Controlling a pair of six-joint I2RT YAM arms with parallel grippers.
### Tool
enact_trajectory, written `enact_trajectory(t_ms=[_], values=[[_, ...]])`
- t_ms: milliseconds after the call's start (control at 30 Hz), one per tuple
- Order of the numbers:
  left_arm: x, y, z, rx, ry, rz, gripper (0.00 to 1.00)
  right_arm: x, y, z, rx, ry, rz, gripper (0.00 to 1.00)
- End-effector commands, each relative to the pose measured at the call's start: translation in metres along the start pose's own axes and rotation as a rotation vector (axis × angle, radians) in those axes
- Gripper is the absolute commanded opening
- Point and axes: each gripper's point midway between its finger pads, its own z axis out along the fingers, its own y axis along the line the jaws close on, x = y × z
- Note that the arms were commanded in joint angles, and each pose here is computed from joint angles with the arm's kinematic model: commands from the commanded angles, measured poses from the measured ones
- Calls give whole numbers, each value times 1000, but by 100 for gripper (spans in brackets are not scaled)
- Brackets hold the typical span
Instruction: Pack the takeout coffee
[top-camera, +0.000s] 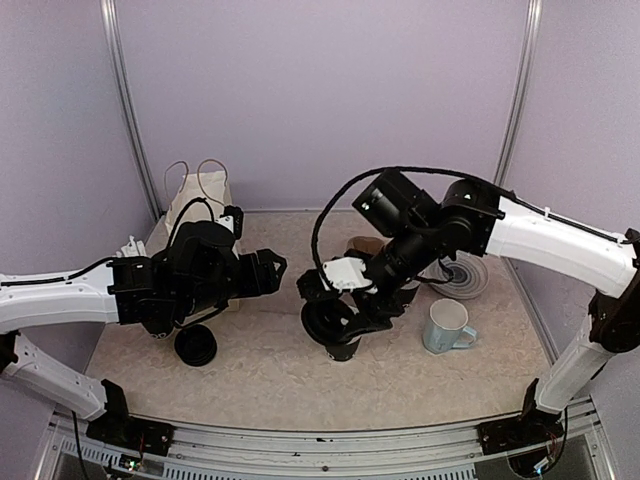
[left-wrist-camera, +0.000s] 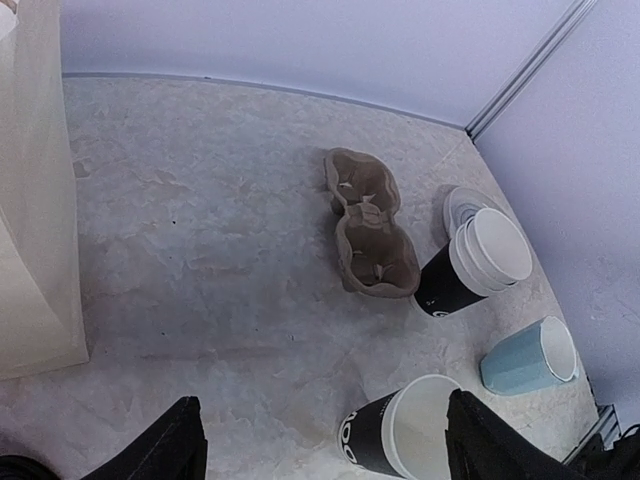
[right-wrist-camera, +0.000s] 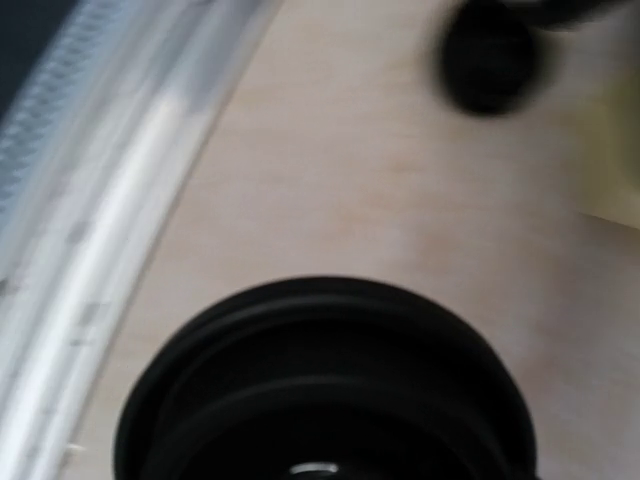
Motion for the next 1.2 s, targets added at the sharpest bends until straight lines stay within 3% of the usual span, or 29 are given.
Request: enact_trajectory(t_ms=[0,200,433,1167], values=[[4,5,3,-19,9,20,81,39,-45,-13,69,63,120,69],[5,9,1,-28,8,2,80,71,-67,-3,47,87,225,68],[9,6,4,-17,21,12,80,97,-60,22,-12,136,277,68],[15,7,9,-25,36,29,80,113,-52,56,-91,131,310,68]])
